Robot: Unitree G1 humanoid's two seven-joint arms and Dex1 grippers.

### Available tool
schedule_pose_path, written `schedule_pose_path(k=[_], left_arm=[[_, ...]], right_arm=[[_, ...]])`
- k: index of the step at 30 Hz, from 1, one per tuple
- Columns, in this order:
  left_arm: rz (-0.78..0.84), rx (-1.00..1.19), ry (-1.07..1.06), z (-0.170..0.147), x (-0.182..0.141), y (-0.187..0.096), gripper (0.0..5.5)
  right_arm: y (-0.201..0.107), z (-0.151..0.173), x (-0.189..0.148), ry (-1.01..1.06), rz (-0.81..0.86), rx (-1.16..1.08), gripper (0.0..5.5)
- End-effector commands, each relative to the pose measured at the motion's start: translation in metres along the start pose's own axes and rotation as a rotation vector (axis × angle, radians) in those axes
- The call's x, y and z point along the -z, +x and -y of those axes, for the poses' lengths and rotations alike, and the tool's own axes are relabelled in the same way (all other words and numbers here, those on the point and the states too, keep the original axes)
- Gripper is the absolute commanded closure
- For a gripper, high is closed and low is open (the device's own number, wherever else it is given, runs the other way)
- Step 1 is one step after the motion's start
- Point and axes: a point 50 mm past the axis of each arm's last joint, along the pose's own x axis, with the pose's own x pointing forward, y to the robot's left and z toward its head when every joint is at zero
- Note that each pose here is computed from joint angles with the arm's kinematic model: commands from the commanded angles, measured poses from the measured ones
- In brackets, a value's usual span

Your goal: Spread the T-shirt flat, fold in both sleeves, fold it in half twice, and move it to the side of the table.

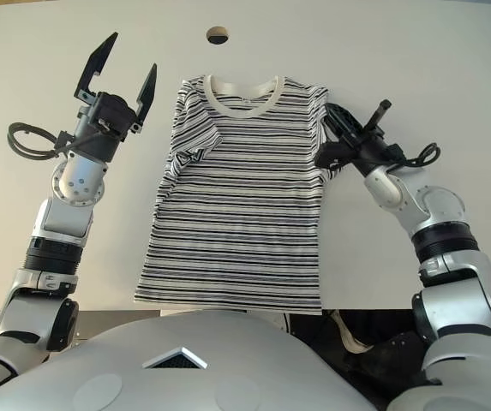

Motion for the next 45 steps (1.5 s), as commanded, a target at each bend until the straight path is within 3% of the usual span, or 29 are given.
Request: schedule_pose_path(k=[1, 10, 22, 24, 26, 29, 33, 39, 45], left_arm=[[-0.010, 0.008, -0.003, 0.004, 0.002, 0.000, 2.54], [-0.016, 0.009, -0.017, 0.009, 0.005, 0.001, 2.54], [-0.044, 0.026, 0.030, -0.003, 0.015, -0.002, 2.54], [-0.060, 0.061, 0.088, -0.014, 0.019, -0.015, 2.54], [-0.070, 0.212, 0.178, -0.020, 0.021, -0.046, 2.54], [-0.117, 0.596, 0.296, -0.024, 0.018, -0.117, 2.54], [-0.171, 0.892, 0.310, -0.026, 0.008, -0.156, 2.54], [-0.138, 1.159, 0.314, -0.032, -0.012, -0.165, 2.54], [-0.035, 1.280, 0.241, -0.015, -0.025, -0.159, 2.54]], right_arm=[[0.015, -0.012, -0.022, -0.016, 0.082, -0.064, 5.38], [0.032, -0.020, -0.041, -0.027, 0.137, -0.100, 5.38], [0.017, -0.010, -0.041, -0.010, 0.164, -0.059, 3.38], [-0.003, 0.009, -0.038, 0.035, 0.164, 0.024, 3.00], [-0.040, 0.030, -0.032, 0.144, 0.149, 0.080, 3.00], [-0.116, 0.014, -0.030, 0.214, 0.072, -0.135, 3.00], [-0.162, -0.011, -0.050, 0.195, 0.049, -0.448, 3.00], [-0.192, -0.016, -0.079, 0.120, 0.114, -0.751, 3.00], [-0.193, -0.018, -0.098, 0.138, 0.211, -0.863, 3.00]])
